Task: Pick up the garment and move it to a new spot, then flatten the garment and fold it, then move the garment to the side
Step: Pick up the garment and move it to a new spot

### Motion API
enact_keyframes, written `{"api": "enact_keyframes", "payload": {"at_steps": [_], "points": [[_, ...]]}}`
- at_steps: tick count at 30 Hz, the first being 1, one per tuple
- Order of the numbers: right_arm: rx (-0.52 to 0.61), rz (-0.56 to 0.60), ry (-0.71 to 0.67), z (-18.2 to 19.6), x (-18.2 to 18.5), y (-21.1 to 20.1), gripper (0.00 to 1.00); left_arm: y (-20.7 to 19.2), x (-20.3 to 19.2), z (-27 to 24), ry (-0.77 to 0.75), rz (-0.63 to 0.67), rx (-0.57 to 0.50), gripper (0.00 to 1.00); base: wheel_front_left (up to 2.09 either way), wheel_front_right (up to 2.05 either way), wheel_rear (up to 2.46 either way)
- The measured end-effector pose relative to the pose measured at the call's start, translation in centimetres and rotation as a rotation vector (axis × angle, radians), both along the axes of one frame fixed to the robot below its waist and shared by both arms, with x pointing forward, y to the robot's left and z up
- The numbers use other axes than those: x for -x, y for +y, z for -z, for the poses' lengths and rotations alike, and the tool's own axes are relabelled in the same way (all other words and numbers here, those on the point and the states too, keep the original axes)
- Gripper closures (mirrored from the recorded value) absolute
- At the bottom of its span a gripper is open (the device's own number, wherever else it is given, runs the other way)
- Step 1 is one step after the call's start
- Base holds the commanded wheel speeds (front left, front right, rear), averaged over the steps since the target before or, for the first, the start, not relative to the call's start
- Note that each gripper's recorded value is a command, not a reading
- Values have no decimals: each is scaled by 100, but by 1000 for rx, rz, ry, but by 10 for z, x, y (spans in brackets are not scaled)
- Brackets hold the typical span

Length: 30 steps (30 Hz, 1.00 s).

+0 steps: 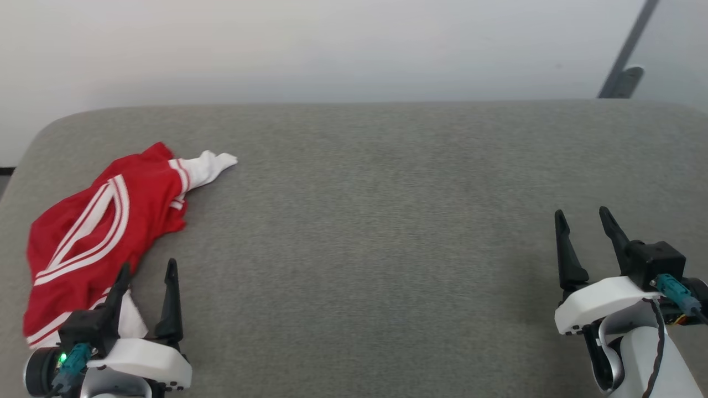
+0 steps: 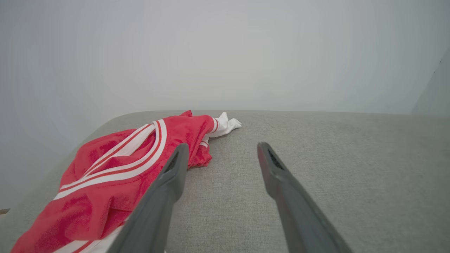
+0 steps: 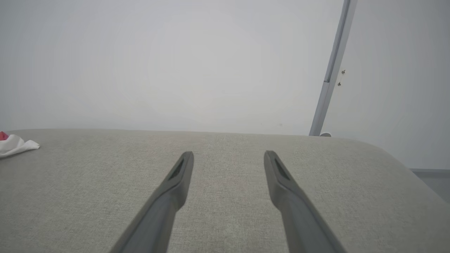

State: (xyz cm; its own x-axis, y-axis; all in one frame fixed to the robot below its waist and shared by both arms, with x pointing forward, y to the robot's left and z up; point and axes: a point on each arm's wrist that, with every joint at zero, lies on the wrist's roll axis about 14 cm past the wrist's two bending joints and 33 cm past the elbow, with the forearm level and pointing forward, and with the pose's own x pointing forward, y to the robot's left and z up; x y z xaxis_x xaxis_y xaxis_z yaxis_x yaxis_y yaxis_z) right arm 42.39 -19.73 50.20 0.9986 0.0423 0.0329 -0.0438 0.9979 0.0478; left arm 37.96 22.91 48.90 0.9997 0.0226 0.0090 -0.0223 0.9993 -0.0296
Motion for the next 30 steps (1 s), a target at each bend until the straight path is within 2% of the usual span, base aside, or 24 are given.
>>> {"api": "enact_keyframes", "payload": {"at_steps": [5, 9, 23, 27, 30], "points": [[32, -69, 10, 5, -10, 24, 0, 13, 11, -4, -15, -45, -31, 0, 0, 0, 0], [37, -159, 16, 10, -18, 58, 0, 37, 30, -4, -12, -130, -43, 0, 0, 0, 0], [-9, -565, 64, 24, -14, 219, 0, 116, 148, 9, 26, -529, -13, 0, 0, 0, 0], [-14, -662, 64, 22, -8, 256, 0, 126, 176, 13, 40, -607, -3, 0, 0, 0, 0], [-25, -698, 68, 23, -7, 270, 0, 128, 182, 15, 52, -626, -7, 0, 0, 0, 0]]}}
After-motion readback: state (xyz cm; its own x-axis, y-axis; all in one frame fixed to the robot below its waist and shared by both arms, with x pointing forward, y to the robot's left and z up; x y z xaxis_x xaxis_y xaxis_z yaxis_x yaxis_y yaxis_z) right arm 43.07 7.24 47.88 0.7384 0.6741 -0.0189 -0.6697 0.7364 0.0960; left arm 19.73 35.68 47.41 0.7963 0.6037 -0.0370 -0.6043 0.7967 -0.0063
